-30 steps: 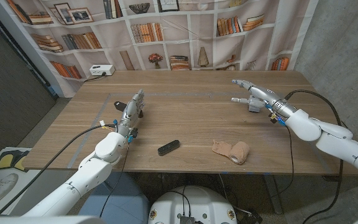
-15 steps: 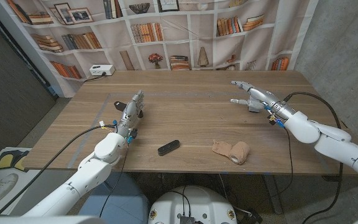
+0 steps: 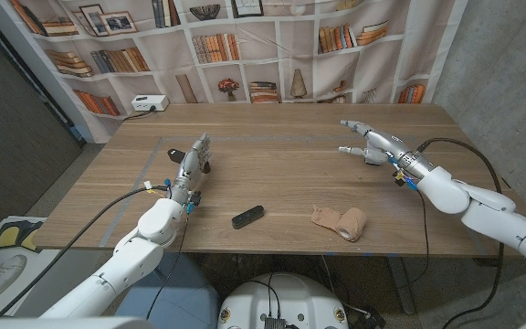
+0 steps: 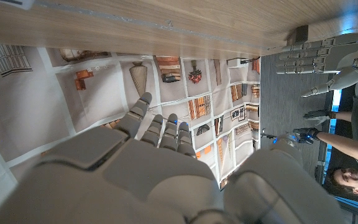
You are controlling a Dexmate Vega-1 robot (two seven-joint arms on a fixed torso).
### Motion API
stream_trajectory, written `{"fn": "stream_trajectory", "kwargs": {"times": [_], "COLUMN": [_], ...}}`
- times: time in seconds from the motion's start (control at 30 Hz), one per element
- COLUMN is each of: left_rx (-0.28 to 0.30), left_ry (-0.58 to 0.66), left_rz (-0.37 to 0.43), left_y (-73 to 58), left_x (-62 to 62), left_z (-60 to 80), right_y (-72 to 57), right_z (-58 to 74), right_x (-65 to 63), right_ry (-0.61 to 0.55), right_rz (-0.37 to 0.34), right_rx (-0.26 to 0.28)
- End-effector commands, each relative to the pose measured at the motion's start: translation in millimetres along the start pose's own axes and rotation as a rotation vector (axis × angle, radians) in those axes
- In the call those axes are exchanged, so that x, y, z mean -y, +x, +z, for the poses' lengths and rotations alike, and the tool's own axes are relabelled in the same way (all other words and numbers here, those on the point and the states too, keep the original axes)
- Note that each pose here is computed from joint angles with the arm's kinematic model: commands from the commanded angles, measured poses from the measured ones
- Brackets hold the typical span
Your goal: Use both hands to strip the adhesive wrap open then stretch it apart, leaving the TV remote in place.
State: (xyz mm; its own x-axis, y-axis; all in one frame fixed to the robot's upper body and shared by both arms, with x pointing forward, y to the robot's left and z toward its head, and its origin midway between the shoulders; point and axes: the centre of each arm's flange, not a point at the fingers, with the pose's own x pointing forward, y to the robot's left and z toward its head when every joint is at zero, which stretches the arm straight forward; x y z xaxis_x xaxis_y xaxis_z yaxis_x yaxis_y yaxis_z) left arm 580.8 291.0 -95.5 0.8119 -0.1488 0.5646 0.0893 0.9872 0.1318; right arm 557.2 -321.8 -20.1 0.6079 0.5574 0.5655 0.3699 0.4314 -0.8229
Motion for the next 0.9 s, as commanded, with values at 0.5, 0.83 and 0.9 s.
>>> {"fn": "stream_trajectory", "kwargs": {"times": [0.5, 0.83, 0.9], "left_rx": [0.035, 0.042, 0.047], "left_ry": [-0.004, -0.024, -0.032], "left_rz": [0.007, 0.007, 0.014], "left_y": [-10.7, -18.1, -19.0], "left_x": [0.7, 3.4, 3.4], "left_z": [3.9, 2.2, 1.9], "right_y": [-31.5, -44.3, -46.5], "right_z": [10.2, 13.3, 12.9], "right_x": [-8.4, -9.6, -10.6], "right_ry": [0.080, 0.090, 0.098], "right_rz": [-0.026, -0.044, -0.046], "right_rx": [-0.055, -0.081, -0.092]}}
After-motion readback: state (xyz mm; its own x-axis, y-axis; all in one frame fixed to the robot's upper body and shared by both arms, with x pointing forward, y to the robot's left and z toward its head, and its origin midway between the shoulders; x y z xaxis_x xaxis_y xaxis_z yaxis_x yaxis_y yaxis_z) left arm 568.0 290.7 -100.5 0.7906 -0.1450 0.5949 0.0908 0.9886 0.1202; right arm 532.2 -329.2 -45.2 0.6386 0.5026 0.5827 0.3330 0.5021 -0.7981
